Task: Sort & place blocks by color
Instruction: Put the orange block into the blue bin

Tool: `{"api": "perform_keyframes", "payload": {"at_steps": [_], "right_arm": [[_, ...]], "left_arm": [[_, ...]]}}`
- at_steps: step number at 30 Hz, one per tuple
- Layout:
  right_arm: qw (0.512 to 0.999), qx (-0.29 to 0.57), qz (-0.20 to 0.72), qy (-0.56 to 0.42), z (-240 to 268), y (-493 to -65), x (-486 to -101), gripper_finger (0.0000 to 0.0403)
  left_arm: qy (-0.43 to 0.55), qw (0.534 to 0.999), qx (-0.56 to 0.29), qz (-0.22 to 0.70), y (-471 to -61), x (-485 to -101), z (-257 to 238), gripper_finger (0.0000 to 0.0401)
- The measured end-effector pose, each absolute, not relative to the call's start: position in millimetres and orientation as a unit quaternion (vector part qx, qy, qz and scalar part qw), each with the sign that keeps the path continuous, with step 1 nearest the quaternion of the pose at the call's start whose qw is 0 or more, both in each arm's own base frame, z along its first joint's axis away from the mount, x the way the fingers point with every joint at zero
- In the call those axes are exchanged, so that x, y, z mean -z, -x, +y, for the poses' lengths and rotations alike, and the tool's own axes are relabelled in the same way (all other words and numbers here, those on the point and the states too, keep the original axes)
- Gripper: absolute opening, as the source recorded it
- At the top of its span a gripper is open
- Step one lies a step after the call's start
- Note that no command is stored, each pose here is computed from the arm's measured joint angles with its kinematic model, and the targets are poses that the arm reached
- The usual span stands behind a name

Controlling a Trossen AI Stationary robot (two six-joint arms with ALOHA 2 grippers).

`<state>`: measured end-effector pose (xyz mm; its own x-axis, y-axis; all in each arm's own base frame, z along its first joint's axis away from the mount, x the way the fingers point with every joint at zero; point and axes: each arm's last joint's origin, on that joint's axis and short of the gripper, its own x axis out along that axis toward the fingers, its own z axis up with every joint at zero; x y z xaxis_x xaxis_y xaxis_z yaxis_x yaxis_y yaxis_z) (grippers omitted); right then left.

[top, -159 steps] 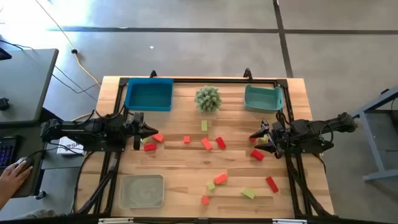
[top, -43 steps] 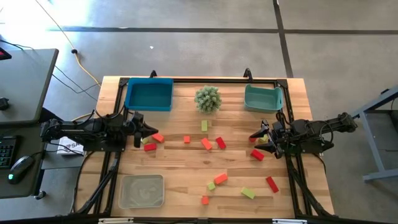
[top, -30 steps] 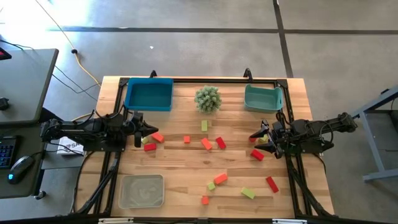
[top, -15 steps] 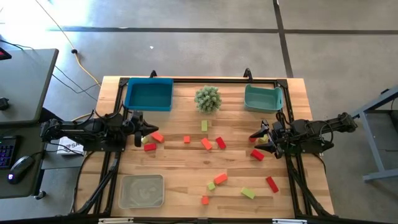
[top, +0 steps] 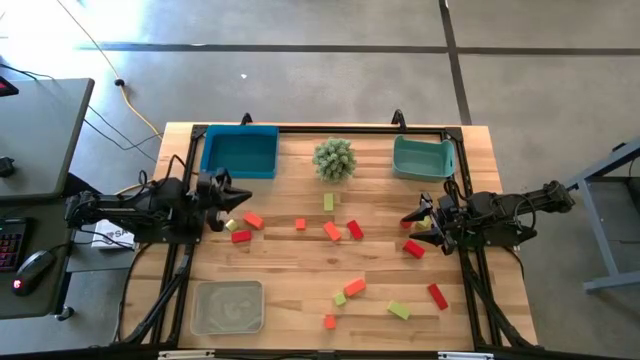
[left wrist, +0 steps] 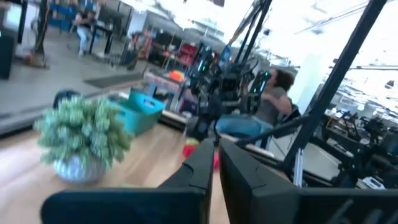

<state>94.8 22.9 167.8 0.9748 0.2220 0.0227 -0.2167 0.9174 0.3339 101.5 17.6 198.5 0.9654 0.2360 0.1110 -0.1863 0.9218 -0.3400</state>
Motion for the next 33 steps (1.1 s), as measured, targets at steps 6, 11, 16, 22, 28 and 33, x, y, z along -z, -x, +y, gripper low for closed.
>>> {"api": "perform_keyframes", "payload": {"at_steps": [6, 11, 16, 22, 28, 33], "right_arm": [[0.979, -0.112, 0.008, -0.169, 22.9, -94.8, -167.8, 0.0247], [0.979, -0.112, 0.008, -0.169, 22.8, -94.8, -167.9, 0.0247], [0.979, -0.112, 0.008, -0.170, 22.9, -94.8, -167.9, 0.0247], [0.979, -0.112, 0.008, -0.169, 22.8, -94.8, -167.8, 0.0247], [0.979, -0.112, 0.008, -0.170, 22.8, -94.8, -167.9, 0.0247], [0.979, -0.112, 0.008, -0.169, 22.9, -94.8, -167.9, 0.0247]], "left_arm": [[0.113, 0.983, -0.108, -0.098, -98.3, -215.5, 17.2, 0.0074], [0.047, 0.985, -0.113, -0.122, -93.8, -238.9, 16.5, 0.0119], [-0.021, 0.986, -0.121, -0.116, -96.0, -262.3, 16.8, 0.0144], [-0.047, 0.992, -0.115, 0.015, -113.0, -275.8, 19.1, 0.0146], [-0.051, 0.981, -0.105, 0.157, -131.7, -280.5, 21.8, 0.0145], [-0.090, 0.957, -0.085, 0.262, -140.2, -282.9, 23.0, 0.0145]]}}
